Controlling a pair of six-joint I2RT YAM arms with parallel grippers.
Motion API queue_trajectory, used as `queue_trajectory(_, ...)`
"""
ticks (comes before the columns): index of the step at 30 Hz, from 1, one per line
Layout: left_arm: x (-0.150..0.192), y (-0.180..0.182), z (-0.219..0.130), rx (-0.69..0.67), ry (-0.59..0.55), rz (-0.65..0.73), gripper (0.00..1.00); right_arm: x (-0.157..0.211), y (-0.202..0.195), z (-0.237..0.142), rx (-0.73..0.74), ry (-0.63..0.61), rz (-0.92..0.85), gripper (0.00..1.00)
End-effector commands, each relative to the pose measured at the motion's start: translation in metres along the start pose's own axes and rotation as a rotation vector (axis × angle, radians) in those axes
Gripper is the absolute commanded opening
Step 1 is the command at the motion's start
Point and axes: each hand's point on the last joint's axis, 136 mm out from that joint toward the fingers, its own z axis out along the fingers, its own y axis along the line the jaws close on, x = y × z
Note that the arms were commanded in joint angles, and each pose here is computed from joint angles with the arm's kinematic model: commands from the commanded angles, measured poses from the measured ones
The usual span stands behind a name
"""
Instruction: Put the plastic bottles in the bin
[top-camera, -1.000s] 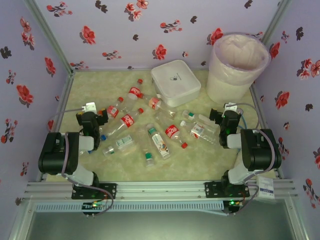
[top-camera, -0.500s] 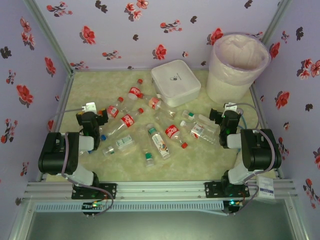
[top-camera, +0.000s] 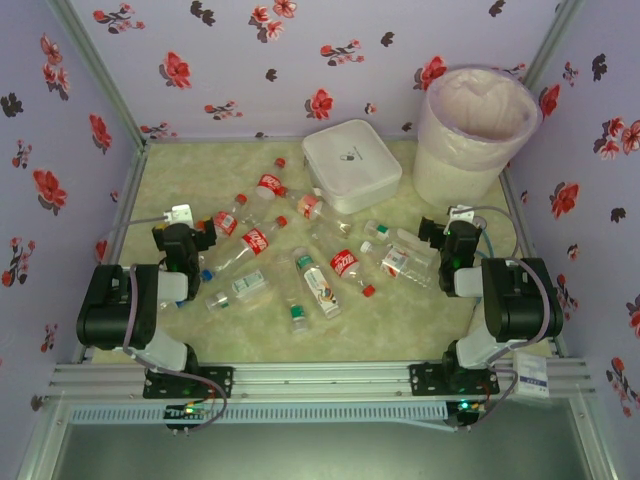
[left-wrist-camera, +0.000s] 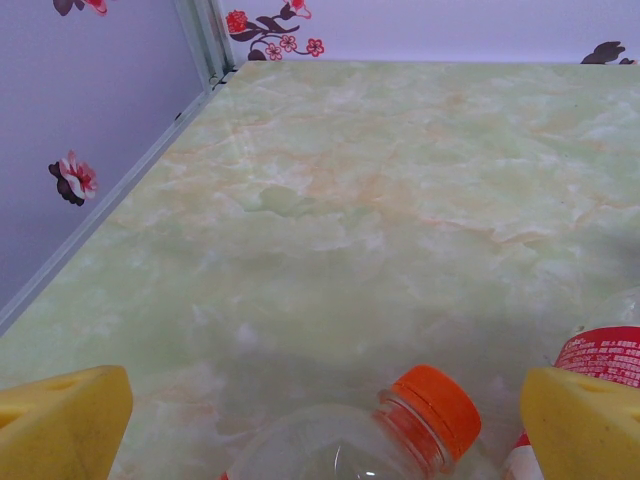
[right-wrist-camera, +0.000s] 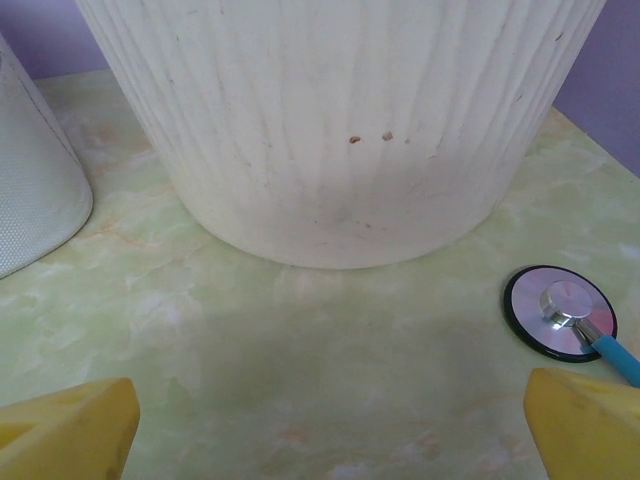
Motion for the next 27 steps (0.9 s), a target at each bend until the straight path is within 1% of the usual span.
queue_trajectory(1, -0.006, 0.001, 0.001, 0.002, -0.023, 0.003, 1.00, -0.010, 0.000, 0.001, -0.003, -0.028, 0.019, 0.99)
queue_trajectory(3, -0.009, 0.000, -0.002, 0.006, -0.038, 0.000, 1.00, -0.016, 0.002, 0.001, -0.009, -0.025, 0.020, 0.99)
queue_trajectory(5, -0.020, 0.000, -0.008, 0.005, -0.040, 0.005, 1.00, -0.026, 0.002, 0.002, -0.003, 0.010, 0.016, 0.99)
queue_trajectory(7, -0.035, 0.005, -0.015, -0.021, -0.023, 0.008, 1.00, -0.045, 0.003, -0.002, 0.006, 0.067, 0.005, 0.99)
queue_trajectory(9, -0.051, 0.009, -0.023, -0.035, -0.003, 0.015, 1.00, -0.059, 0.008, -0.008, -0.022, 0.074, -0.030, 0.99)
queue_trajectory(11, -0.064, 0.015, -0.031, -0.054, 0.047, 0.010, 1.00, -0.067, 0.009, -0.016, -0.028, 0.089, -0.047, 0.99)
queue_trajectory(14, -0.070, 0.022, -0.045, -0.082, 0.201, 0.015, 1.00, -0.069, 0.005, -0.031, -0.006, 0.166, -0.037, 0.99)
queue_trajectory(17, -0.065, 0.028, -0.060, -0.094, 0.395, 0.061, 1.00, -0.071, -0.011, -0.053, 0.096, 0.271, 0.057, 0.99)
queue_trajectory(19, -0.058, 0.028, -0.071, -0.071, 0.538, 0.093, 1.00, -0.070, -0.015, -0.070, 0.125, 0.348, 0.106, 0.99)
queue_trajectory(21, -0.050, 0.028, -0.081, -0.044, 0.649, 0.114, 1.00, -0.073, -0.010, -0.083, 0.095, 0.405, 0.095, 0.99)
queue_trajectory(23, -0.041, 0.032, -0.087, -0.035, 0.714, 0.125, 1.00, -0.081, -0.006, -0.092, 0.072, 0.453, 0.065, 0.99)
queue_trajectory(25, -0.027, 0.038, -0.091, -0.015, 0.780, 0.089, 1.00, -0.093, -0.001, -0.101, 0.046, 0.493, 0.046, 0.99)
queue_trajectory(27, -0.012, 0.042, -0.093, 0.016, 0.848, 0.021, 1.00, -0.104, 0.006, -0.107, 0.009, 0.512, 0.055, 0.99)
